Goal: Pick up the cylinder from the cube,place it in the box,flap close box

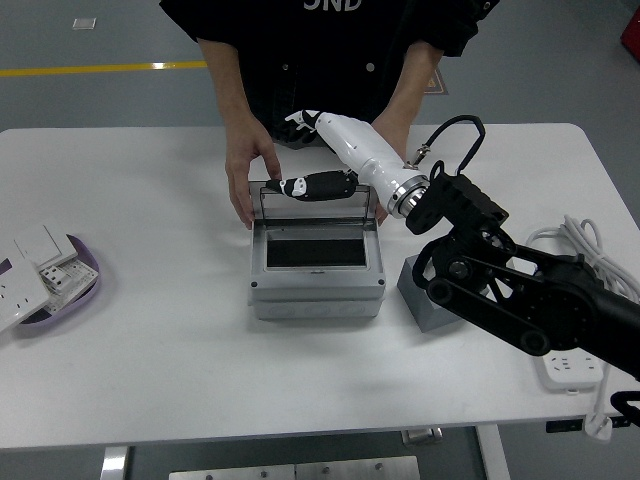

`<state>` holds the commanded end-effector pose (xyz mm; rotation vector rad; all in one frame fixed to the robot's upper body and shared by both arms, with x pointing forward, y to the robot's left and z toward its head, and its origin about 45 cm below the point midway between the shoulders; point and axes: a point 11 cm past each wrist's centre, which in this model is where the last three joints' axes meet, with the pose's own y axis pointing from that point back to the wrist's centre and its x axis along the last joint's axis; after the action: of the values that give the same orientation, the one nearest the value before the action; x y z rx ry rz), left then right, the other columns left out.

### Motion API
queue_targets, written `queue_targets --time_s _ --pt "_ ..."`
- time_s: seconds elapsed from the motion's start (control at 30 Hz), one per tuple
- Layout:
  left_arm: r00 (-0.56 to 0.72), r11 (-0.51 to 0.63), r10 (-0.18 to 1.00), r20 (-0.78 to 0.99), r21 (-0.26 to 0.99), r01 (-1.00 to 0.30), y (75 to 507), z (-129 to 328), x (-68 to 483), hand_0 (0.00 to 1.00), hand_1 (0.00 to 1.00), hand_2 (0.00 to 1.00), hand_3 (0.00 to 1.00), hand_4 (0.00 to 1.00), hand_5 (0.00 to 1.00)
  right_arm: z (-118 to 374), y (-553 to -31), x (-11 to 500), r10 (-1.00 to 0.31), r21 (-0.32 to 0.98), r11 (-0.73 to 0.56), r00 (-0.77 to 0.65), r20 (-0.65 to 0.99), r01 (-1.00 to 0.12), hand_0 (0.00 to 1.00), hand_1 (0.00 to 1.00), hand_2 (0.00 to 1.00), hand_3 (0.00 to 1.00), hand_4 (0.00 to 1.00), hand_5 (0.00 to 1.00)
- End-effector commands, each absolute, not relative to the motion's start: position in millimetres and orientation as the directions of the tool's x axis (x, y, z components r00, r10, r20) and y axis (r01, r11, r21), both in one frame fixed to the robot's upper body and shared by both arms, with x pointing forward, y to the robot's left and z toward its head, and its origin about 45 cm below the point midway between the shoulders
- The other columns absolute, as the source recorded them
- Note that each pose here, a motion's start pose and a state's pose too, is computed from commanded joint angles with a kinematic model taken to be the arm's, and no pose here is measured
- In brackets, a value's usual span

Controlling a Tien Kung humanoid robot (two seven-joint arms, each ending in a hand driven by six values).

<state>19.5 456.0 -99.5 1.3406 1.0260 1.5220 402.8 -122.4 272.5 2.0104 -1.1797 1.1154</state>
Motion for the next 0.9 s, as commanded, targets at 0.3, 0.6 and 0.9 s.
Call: queue_targets --time_s 0.3,0.6,0.9 --pt "-0.073 -0.309 0.95 0.304 0.948 -0.073 454.8 -100.0 19.8 0.594 0.629 0.621 0.64 0.701 0.219 237.8 -137.3 395.6 -0.348 0.143 -0.454 0.323 0.88 -0.879 0.725 0.649 0.649 0.7 0.869 0.443" --pt "-0.071 -0.312 0.949 0.307 0.947 -0.074 456.6 -99.2 19.5 0.594 0.629 0.62 0.639 0.702 0.219 238.3 -132.0 363.1 -0.302 0.138 -0.52 0.332 0.894 -0.843 0.714 0.649 0.648 0.698 0.862 0.437" --pt "-0.072 -0.312 0.949 0.307 0.947 -0.073 456.6 -99.3 19.0 0.594 0.629 0.62 0.639 0.703 0.221 219.5 -130.2 324.8 -0.295 0.192 -0.546 0.402 0.867 -0.815 0.699 0.646 0.647 0.692 0.86 0.442"
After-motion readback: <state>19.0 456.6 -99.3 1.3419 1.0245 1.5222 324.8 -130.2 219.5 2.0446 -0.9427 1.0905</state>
